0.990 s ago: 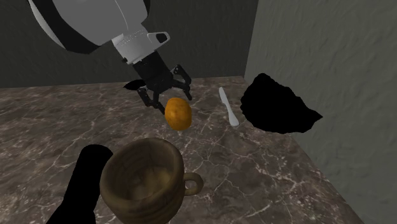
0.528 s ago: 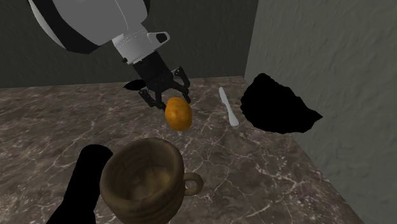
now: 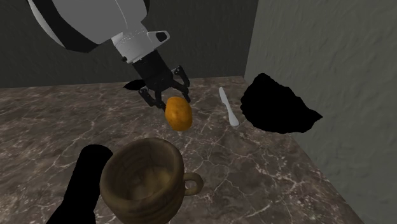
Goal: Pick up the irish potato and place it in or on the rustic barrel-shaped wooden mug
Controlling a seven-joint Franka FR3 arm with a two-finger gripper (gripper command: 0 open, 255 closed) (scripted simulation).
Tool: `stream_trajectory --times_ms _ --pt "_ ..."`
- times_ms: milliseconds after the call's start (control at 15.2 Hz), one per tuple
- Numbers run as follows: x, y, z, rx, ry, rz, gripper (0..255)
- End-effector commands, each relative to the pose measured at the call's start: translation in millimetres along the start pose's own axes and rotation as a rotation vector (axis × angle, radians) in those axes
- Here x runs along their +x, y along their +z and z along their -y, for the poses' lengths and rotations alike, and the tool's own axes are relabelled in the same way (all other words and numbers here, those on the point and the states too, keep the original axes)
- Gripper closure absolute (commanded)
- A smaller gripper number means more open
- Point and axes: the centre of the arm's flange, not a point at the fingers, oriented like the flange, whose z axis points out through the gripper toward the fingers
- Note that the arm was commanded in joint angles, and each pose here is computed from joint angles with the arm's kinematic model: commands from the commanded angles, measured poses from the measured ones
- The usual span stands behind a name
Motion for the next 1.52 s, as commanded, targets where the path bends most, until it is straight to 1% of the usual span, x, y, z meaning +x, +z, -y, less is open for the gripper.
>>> stream_trajectory --times_ms 0,1452 --pt "-1.6 -6.2 -3.6 0.0 0.0 0.001 255" --pt "-19.8 -106.7 -58.9 0.0 0.0 0.001 255"
